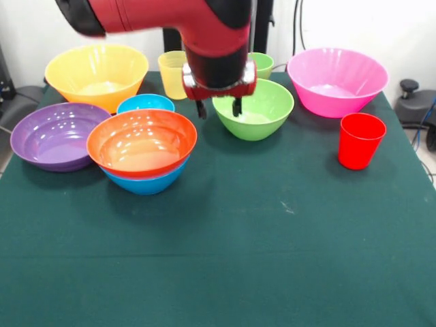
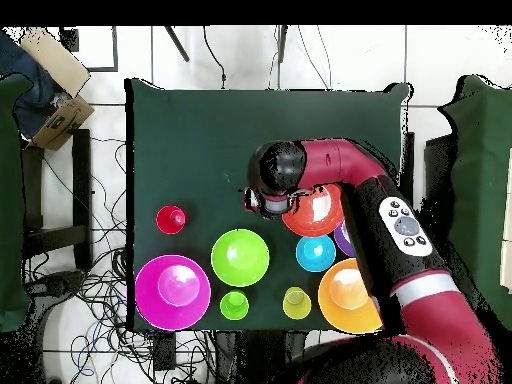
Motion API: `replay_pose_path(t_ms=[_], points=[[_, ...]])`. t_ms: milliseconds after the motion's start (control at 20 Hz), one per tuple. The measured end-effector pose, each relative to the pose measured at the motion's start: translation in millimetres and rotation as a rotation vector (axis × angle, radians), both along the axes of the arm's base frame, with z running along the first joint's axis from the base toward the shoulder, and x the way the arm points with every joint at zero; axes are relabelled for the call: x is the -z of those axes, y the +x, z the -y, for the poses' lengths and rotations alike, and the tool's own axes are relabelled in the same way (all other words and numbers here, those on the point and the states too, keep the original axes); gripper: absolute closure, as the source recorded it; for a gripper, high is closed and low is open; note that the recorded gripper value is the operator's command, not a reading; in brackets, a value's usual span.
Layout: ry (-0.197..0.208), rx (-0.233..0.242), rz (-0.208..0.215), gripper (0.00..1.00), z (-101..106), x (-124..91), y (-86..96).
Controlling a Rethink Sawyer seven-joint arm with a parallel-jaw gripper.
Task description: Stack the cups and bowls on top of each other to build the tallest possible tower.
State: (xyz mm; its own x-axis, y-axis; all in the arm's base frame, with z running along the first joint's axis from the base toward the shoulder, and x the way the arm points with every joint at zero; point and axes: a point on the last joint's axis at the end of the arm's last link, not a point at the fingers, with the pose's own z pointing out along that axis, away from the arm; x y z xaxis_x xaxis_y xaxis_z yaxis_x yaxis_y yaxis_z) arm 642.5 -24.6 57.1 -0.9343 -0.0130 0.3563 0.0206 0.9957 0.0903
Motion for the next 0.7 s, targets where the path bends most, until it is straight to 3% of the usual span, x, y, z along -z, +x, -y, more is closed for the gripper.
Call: replay_pose_path(t_ms=[350, 700], points=[[-0.032, -0.002, 0.021, 0.0, 13, -32, -6.5], [-0.038, -0.004, 0.01, 0.0, 18, -37, -17.4]])
